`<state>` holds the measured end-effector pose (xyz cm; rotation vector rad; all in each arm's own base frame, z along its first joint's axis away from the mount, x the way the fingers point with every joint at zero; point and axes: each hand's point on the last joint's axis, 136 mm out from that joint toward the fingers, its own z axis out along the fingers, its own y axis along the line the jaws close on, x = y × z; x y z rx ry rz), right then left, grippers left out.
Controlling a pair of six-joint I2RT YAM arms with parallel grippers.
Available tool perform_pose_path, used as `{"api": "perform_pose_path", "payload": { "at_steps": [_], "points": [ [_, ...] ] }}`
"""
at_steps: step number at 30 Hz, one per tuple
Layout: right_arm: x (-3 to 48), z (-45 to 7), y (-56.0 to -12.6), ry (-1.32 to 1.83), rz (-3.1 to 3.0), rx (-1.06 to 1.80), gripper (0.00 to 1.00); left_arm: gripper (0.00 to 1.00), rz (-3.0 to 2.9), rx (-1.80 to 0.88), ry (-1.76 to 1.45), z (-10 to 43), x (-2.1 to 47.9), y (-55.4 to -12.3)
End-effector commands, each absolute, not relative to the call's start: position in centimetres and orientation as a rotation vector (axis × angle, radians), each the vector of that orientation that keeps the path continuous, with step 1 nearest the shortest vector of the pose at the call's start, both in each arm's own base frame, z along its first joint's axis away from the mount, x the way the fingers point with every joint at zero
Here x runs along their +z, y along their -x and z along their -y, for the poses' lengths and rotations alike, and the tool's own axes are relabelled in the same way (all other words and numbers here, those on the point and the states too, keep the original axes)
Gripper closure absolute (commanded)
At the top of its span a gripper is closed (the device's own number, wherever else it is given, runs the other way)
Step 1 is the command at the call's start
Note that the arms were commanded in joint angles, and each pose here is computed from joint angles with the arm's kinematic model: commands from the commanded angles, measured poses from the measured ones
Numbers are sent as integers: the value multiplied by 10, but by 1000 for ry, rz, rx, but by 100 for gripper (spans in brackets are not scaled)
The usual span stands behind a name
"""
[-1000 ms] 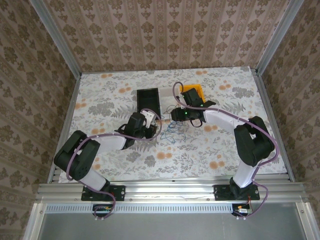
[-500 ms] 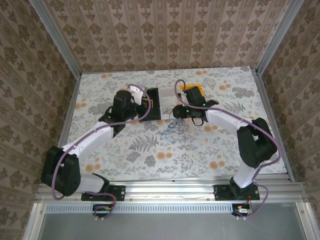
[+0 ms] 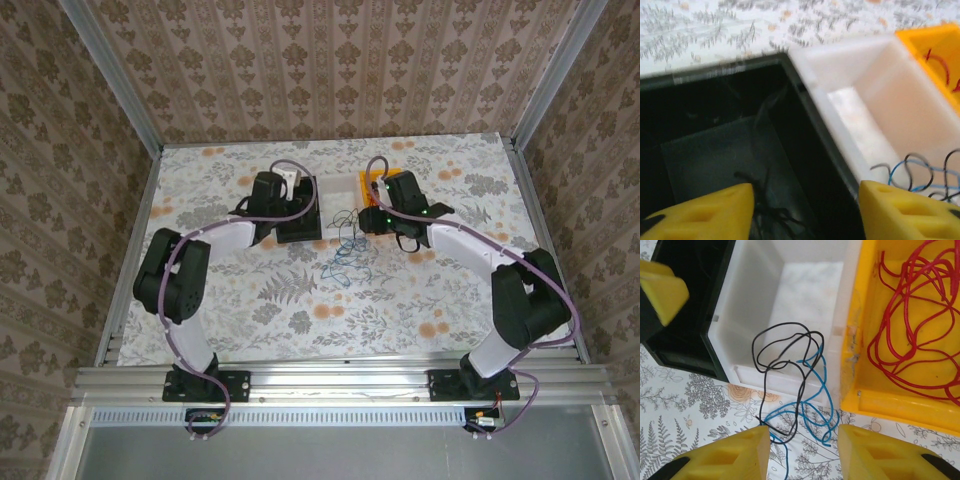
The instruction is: Untangle the cables
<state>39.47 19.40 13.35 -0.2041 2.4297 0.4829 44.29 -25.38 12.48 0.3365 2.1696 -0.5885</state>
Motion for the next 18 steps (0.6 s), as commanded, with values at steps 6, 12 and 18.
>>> {"api": "perform_pose_path", "payload": {
  "at_steps": [6, 12, 18],
  "points": [
    [142, -188, -394, 188, -2392, 474, 60, 29, -1962, -533, -327, 248, 210, -453],
    [145, -180, -401, 144, -2381, 476, 60, 29, -2039, -579, -621, 301, 190, -414],
    [151, -147, -409, -43, -2354, 560, 61, 33, -2095, -609, -893, 351, 159, -386]
  ]
}}
